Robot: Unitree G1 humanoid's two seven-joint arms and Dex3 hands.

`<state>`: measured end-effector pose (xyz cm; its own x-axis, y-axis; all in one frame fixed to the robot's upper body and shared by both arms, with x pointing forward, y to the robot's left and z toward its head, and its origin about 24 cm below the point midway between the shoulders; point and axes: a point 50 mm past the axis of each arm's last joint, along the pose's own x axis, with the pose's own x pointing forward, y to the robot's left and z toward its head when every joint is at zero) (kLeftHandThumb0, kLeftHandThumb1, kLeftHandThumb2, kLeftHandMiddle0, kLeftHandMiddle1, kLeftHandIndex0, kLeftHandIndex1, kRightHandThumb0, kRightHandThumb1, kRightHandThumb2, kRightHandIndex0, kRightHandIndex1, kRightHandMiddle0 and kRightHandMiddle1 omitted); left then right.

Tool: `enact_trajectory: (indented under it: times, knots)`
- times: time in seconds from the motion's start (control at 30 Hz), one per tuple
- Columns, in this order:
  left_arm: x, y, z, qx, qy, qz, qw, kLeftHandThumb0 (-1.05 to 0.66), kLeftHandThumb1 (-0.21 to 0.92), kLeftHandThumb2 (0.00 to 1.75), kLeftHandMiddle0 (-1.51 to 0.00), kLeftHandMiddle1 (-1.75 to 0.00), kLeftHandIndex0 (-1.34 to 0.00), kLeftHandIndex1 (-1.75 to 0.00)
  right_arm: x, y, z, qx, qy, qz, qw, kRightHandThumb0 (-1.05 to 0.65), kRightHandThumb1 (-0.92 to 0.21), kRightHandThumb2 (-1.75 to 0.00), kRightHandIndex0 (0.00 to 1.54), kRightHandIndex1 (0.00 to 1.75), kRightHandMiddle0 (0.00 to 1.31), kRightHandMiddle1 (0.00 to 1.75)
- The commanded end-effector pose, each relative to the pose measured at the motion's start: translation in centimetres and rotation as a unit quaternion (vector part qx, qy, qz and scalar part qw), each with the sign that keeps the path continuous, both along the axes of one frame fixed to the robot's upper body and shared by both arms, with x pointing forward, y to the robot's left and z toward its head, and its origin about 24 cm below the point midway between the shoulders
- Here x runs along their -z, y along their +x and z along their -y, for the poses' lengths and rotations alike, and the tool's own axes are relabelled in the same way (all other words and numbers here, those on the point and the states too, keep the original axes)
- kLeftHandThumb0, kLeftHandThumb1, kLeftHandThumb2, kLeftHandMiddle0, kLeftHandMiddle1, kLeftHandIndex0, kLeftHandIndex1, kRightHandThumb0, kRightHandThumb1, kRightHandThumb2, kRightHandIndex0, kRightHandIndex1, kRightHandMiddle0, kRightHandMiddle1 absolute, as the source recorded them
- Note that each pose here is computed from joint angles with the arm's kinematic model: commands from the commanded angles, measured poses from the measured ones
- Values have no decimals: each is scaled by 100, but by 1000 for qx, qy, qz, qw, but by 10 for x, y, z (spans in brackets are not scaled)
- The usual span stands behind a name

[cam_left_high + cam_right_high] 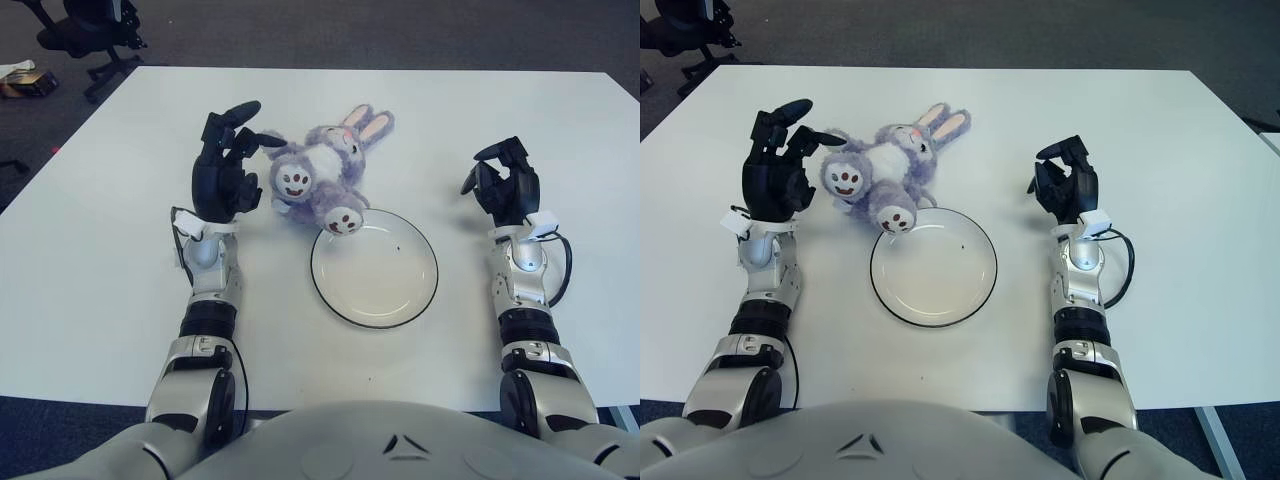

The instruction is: Put the doll into the plate.

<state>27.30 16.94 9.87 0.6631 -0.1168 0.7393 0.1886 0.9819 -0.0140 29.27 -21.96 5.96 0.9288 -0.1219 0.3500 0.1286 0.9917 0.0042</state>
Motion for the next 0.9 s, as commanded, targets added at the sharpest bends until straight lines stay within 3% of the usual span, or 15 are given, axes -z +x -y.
enact_trajectory:
  times: [0.0,0.2,0.33,0.5,0.63,0.67,0.73,0.8,0.87]
  knots:
    - [52,-27,6,-6,-37,-95,995,-78,92,52,-58,-31,-31,-35,59,-30,-5,12,30,-117,993,-35,-92,-39,93,175,34,161]
    - [51,-32,8,-19,-3,-64,998,-72,92,75,-62,-13,-35,-36,59,-30,-5,14,26,-121,992,-35,-92,-39,93,175,34,161]
    - [51,-33,9,-20,21,-50,998,-67,92,79,-63,-8,-37,-35,59,-30,-5,14,25,-122,992,-35,-92,-39,93,175,34,161]
    - [45,-35,9,2,148,-9,989,-65,92,74,-59,-4,-39,-35,59,-29,-5,15,24,-124,992,-35,-92,-38,94,175,35,161]
    - [40,-37,6,-15,213,22,977,-73,92,63,-50,-1,-37,-67,59,-29,-6,15,23,-126,992,-36,-92,-38,94,175,35,160]
    - [39,-39,5,-21,229,31,973,-80,92,60,-47,-1,-35,-99,59,-29,-6,16,22,-126,992,-36,-92,-38,94,175,35,160]
    - [37,-41,4,-29,250,43,967,-88,92,55,-43,0,-29,-139,59,-29,-6,16,22,-127,992,-36,-92,-38,94,175,35,160]
    - [37,-41,5,-33,258,47,965,-91,92,51,-42,0,-26,-155,59,-29,-6,16,22,-128,991,-36,-92,-38,94,175,35,160]
    - [37,-42,6,-33,267,50,962,-92,92,46,-40,0,-21,-158,59,-29,-6,16,22,-128,991,-36,-92,-38,94,175,35,160]
